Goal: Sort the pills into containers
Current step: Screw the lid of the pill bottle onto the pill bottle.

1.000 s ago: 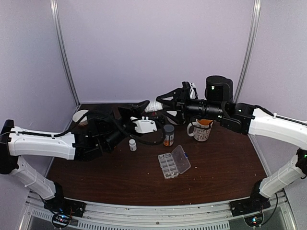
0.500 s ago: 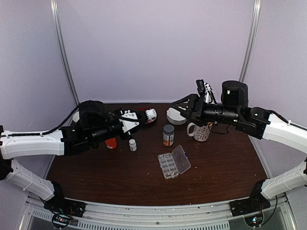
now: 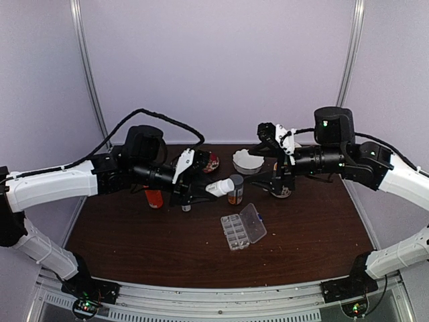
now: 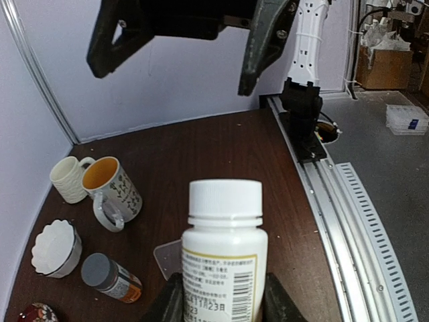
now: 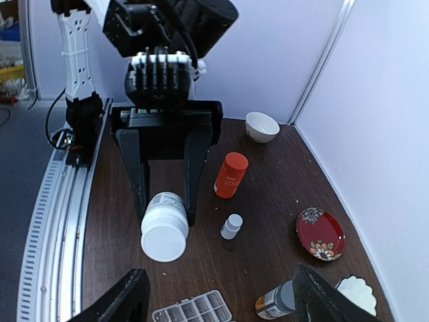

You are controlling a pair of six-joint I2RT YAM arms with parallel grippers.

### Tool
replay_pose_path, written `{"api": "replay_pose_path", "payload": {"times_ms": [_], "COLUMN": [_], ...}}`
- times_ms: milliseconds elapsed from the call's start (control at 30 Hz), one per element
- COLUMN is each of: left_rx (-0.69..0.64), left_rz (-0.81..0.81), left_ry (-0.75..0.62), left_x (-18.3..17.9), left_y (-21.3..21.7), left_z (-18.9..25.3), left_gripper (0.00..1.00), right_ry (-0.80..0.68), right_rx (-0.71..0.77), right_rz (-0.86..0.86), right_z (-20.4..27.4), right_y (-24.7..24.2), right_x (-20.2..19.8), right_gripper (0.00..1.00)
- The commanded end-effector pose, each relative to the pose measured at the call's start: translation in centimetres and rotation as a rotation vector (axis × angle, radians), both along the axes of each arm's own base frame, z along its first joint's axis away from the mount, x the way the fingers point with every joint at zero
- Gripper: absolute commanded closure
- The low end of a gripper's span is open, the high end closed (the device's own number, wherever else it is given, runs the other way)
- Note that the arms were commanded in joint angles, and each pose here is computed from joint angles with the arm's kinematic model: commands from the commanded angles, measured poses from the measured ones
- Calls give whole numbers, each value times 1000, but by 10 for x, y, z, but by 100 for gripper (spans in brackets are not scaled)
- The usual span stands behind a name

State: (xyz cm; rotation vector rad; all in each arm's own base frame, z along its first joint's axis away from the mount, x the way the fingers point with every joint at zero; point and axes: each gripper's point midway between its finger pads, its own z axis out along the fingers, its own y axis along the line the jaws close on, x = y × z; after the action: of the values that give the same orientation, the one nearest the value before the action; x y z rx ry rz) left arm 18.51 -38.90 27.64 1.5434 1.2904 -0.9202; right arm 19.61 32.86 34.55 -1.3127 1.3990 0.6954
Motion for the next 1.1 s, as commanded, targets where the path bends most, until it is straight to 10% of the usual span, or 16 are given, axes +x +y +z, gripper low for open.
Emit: {"api": "replay_pose_path", "payload": {"times_ms": [0, 1067], "left_rx": [1, 19], "left_rz": [-94, -118], "left_ry": [118, 146], "left_x": [-18, -21], "left_y": [-1, -2], "left_z": [0, -4], "left_gripper": [100, 100], "right_ry": [-210, -320], "right_rx": [-178, -353], "right_rz": [169, 288], "right_z": [-9, -37], "right_y": [10, 47], "right_x": [-18, -30], "right_gripper": [24, 45]}}
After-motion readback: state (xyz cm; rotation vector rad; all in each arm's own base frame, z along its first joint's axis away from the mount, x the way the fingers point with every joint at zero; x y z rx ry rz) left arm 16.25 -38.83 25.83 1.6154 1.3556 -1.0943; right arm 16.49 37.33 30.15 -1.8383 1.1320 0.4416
